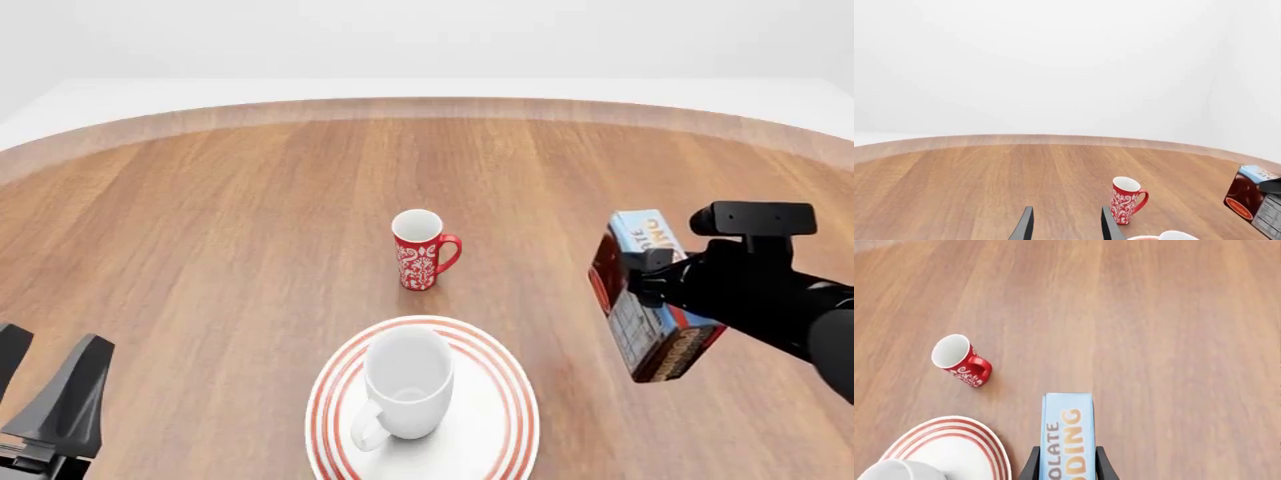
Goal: Pick up the white mug and put it on the plate, and put the chocolate pudding to the right of the plate.
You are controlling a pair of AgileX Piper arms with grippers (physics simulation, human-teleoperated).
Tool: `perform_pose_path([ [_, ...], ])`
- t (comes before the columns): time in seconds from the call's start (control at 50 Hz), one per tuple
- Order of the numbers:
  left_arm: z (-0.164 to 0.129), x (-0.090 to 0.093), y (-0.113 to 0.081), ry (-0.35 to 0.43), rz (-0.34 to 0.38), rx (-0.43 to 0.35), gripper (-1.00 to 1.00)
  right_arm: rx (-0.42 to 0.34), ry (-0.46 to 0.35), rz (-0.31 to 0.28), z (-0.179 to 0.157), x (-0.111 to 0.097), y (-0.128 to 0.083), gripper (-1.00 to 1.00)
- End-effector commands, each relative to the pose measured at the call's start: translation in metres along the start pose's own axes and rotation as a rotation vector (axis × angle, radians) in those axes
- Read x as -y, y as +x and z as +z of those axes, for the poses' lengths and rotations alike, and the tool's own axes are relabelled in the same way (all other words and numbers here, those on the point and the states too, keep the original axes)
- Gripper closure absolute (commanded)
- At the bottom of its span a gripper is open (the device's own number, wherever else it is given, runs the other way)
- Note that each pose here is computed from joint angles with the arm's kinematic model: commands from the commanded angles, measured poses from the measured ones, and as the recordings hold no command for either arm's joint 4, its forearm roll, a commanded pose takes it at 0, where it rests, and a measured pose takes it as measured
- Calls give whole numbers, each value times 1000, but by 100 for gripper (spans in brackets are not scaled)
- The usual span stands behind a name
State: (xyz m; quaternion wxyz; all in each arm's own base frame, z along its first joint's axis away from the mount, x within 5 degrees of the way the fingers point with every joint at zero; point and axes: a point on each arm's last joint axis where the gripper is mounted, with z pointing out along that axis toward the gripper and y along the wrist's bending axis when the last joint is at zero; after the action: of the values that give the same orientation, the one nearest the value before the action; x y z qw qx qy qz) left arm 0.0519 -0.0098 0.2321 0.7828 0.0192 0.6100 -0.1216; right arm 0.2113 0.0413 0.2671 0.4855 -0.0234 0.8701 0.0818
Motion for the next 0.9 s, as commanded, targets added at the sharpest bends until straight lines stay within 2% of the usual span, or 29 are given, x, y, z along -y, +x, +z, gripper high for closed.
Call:
perform_pose_path([
  [0.02, 0, 0, 0, 1, -1, 1, -100, -21, 3, 16, -9, 2, 13, 100],
  [0.28, 0, 0, 0, 2, 0, 2, -100, -53, 15, 29, -18, 6, 32, 100],
  [0.48, 0, 0, -1, 2, 0, 3, -100, -41, 18, 38, -34, 7, 32, 100],
  [0.9, 0, 0, -1, 4, -4, 5, -100, -98, 37, 87, -38, 12, 63, 100],
])
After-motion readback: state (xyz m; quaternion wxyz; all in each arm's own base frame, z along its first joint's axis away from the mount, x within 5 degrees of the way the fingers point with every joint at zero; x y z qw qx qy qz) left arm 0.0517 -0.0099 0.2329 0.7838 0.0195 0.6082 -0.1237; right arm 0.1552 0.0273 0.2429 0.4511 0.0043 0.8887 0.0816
